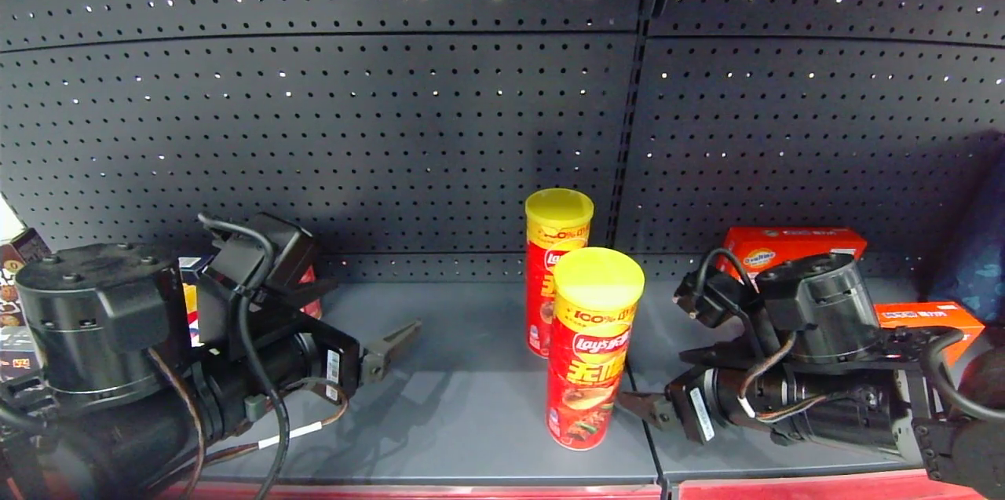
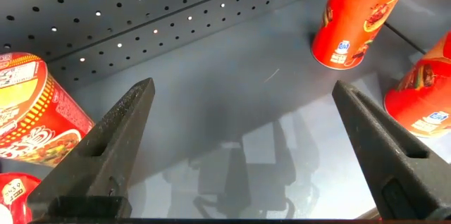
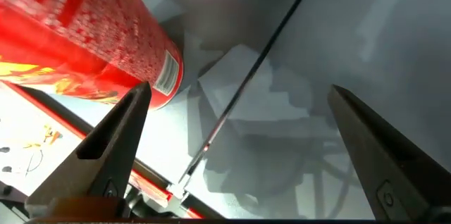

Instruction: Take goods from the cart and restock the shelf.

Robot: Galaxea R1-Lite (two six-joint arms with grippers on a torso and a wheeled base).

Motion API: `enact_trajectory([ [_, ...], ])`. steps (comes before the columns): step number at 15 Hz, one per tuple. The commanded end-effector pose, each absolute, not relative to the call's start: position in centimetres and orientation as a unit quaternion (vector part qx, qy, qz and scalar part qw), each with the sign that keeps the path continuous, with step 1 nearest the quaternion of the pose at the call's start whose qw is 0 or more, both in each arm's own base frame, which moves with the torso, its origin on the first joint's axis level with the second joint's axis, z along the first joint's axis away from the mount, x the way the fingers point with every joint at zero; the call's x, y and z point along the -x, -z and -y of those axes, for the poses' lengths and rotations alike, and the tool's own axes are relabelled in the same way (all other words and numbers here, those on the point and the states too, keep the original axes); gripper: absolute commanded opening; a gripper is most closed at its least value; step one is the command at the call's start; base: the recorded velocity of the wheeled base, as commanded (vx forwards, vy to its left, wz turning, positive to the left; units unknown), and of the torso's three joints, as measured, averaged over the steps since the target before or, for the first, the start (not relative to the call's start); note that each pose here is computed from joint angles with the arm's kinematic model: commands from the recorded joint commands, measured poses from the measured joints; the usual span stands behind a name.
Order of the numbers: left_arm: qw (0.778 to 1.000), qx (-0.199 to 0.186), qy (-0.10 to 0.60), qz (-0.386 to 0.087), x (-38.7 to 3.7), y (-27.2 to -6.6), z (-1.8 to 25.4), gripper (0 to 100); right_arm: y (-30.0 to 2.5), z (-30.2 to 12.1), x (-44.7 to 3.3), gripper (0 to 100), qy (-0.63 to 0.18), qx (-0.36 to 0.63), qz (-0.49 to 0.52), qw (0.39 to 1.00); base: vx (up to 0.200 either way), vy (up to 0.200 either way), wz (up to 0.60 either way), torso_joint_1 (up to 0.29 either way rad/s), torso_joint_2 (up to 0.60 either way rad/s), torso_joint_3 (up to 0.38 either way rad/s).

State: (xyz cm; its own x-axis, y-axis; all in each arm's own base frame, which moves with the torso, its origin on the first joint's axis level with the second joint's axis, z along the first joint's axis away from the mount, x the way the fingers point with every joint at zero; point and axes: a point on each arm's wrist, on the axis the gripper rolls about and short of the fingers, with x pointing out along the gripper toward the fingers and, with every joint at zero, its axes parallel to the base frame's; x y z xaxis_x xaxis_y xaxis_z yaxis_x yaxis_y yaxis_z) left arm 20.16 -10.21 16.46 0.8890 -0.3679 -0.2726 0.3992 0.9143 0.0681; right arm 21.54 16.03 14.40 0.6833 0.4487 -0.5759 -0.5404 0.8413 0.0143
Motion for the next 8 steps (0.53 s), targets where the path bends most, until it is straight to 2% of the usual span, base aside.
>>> enact_trajectory([
  [1,0.97,-0.061,0.197,-0.128,-20.18,-16.44,10.22,100,-14.38,-15.95,-21.65,100,-0.267,0.079,-0.292,0.915,0.0,0.0,0.0,0.0,0.0,0.0],
  [8,0.97,-0.062,0.197,-0.13,-20.19,-16.36,10.22,100,-14.8,-16.44,-22.58,100,-0.266,0.073,-0.28,0.92,0.0,0.0,0.0,0.0,0.0,0.0],
])
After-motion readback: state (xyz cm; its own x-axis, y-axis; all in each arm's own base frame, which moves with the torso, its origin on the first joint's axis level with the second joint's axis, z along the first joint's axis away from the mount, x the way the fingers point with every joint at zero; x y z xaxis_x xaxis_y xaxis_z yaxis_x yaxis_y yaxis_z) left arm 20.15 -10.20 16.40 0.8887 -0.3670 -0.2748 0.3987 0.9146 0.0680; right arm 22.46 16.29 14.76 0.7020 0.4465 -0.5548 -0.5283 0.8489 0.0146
